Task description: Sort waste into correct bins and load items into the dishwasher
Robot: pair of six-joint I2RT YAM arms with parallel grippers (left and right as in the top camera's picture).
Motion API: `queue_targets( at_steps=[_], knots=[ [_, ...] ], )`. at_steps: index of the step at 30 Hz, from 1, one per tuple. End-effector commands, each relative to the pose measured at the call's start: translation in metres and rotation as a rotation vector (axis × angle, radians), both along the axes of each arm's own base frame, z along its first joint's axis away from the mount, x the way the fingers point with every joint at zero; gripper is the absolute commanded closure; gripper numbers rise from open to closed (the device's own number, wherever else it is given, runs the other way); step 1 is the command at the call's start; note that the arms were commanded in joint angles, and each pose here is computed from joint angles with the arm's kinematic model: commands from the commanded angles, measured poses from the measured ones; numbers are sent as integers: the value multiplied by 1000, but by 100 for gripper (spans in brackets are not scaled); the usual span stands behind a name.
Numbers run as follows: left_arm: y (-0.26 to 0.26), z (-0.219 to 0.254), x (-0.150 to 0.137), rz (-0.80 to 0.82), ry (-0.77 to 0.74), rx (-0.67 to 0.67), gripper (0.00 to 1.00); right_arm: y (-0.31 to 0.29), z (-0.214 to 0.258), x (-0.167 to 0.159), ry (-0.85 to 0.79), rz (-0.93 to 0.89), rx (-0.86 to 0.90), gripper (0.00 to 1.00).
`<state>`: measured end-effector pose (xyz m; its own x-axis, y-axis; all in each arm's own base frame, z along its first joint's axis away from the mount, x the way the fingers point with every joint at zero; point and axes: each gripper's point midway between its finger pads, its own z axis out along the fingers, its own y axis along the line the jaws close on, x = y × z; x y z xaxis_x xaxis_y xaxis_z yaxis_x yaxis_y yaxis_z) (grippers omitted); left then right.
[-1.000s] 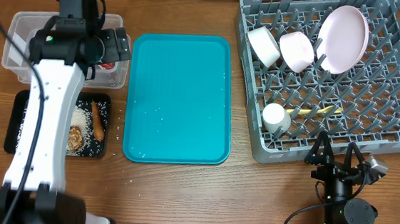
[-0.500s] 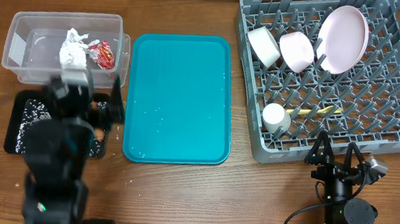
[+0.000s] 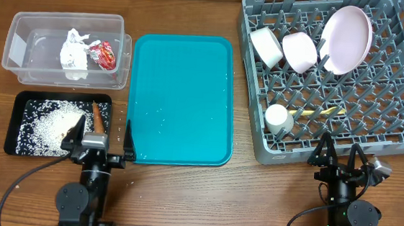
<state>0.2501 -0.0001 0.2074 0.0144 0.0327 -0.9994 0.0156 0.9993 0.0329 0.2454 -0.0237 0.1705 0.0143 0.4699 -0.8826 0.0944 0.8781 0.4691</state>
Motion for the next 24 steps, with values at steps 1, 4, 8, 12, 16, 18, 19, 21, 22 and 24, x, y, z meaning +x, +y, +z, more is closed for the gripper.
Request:
queue_targets(
  at_steps=[1, 4, 8, 12, 16, 18, 19, 21, 22, 24],
  knots=[
    [6, -14, -2, 32, -10, -21, 0, -1, -1, 0, -7, -6, -8, 0],
    [7, -31, -2, 40, 11, -26, 0, -1, -1, 0, -8, -6, -8, 0],
    [7, -51, -4, 42, 88, -27, 0, -1, -1, 0, -7, -6, -8, 0],
    [7, -51, -4, 40, 89, -27, 0, -1, -1, 0, -7, -6, -8, 0],
    [7, -52, -4, 40, 92, -27, 0, -1, -1, 0, -7, -6, -7, 0],
    [7, -52, -4, 40, 92, -27, 0, -1, -1, 0, -7, -6, -7, 0],
    [7, -52, -4, 40, 92, -27, 0, -1, -1, 0, -7, -6, -8, 0],
    [7, -52, -4, 40, 92, -27, 0, -1, -1, 0, -7, -6, -8, 0],
    [7, -52, -4, 40, 92, -27, 0, -1, -1, 0, -8, -6, -8, 0],
    [7, -52, -4, 40, 92, -27, 0, -1, -1, 0, -7, -6, -8, 0]
  ],
)
